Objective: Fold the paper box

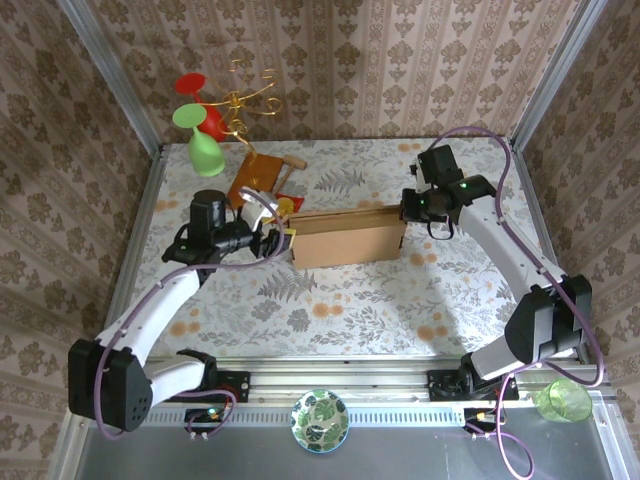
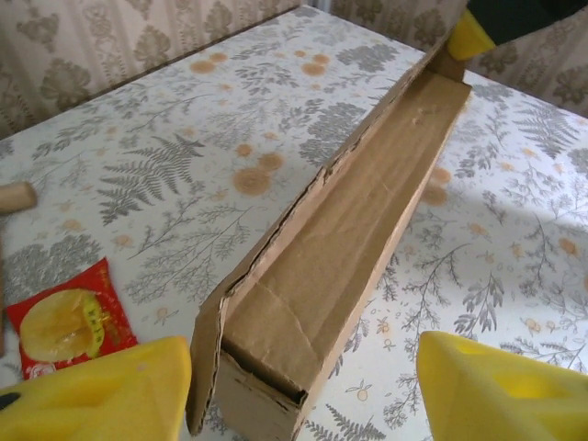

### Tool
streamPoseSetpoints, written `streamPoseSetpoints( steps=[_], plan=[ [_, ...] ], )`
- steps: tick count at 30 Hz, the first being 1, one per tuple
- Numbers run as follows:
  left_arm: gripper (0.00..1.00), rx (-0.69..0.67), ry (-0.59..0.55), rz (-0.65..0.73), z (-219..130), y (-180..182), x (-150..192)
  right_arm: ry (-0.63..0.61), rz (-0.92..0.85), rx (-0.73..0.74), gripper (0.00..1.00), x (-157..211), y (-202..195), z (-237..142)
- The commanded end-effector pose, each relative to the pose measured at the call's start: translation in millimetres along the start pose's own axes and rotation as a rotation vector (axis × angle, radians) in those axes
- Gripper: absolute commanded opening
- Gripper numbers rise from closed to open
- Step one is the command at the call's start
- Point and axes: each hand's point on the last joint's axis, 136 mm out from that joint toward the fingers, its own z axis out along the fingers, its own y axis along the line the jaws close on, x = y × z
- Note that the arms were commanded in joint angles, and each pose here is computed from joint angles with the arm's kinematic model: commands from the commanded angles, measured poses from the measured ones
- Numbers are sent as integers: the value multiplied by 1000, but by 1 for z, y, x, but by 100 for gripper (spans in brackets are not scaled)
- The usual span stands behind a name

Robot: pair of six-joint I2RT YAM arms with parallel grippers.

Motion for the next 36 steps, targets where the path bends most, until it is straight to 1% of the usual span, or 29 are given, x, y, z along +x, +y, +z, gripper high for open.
streamPoseSetpoints(
  steps=[1,4,6,9,16,22,26,30,36],
  plan=[
    [56,-68,72,-124,-10,11,-6,66,-6,31,0,11,-3,1],
    [46,-67,142,-245,-9,14,-3,73,-6,28,0,10,-2,0],
    [43,-82,175,-308,-8,17,-1,79,-6,26,0,10,-2,1],
    [42,-81,213,-347,-8,17,-1,81,-7,23,0,10,-1,0],
    [43,-81,249,-282,-5,17,1,90,-5,16,0,10,0,0],
    [41,-77,269,-245,8,20,1,94,-8,9,0,11,1,0],
    [36,-70,269,-235,19,23,-4,102,-7,8,0,12,1,2],
    [29,-63,311,-231,28,24,0,102,-2,8,0,12,1,2],
    [27,-76,328,-216,27,23,2,97,3,5,0,10,1,1]
  ],
)
